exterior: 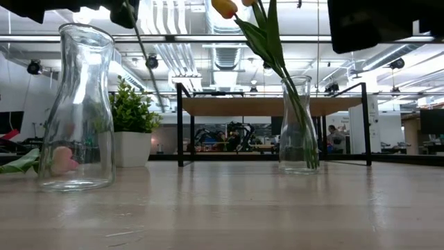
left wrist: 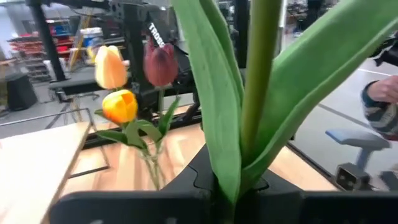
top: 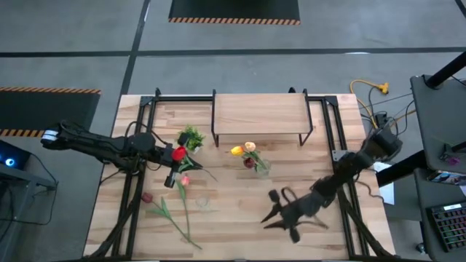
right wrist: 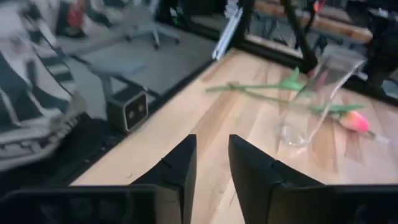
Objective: Pick and place flowers into a vace then onto a shelf
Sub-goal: Put the red tulip into the left transparent vase
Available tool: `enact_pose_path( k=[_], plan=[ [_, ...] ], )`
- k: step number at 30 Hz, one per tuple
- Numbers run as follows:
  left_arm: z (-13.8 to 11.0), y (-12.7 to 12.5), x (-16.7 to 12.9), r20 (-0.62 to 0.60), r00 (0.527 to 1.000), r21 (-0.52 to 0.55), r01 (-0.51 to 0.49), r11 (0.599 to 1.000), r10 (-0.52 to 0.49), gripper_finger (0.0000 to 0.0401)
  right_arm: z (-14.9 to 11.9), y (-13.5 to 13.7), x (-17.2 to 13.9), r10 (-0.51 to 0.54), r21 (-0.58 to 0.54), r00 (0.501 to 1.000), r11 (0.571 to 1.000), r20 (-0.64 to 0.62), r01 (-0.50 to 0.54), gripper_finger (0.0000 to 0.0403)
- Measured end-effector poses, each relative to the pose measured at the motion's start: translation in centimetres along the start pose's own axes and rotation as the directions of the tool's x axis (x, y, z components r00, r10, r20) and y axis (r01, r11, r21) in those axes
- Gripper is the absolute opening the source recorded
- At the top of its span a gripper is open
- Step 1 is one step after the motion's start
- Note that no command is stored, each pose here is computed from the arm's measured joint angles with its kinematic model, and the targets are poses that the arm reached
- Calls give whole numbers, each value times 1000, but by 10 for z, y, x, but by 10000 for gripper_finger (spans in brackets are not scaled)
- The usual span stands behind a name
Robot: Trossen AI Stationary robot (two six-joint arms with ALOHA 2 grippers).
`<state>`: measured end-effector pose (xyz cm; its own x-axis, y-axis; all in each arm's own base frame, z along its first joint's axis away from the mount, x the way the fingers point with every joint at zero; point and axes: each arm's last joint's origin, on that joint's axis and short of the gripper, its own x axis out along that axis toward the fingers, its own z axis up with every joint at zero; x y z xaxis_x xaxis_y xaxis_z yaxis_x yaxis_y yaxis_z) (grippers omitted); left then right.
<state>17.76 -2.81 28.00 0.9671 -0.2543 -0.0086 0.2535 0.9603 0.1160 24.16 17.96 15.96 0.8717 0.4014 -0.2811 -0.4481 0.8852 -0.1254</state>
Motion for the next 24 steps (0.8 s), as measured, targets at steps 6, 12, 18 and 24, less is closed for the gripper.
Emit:
enact_pose_path(
  k=[6,12,18,24],
  plan=[
    [-1,0,-3,1,1000,1,-24,1000,24,0,-6,-32,-45,-59,-7,986,998,159,61,69],
    [0,0,-4,9,1000,-4,-26,1000,26,0,-15,-63,-80,-32,-61,968,997,250,49,68],
    [-1,1,-5,-6,998,-14,-65,998,65,0,-12,-81,-104,8,-93,936,995,351,26,68],
    [2,4,-8,-18,988,0,-153,988,153,0,-17,-95,-118,-93,-92,951,988,294,126,68]
  ],
)
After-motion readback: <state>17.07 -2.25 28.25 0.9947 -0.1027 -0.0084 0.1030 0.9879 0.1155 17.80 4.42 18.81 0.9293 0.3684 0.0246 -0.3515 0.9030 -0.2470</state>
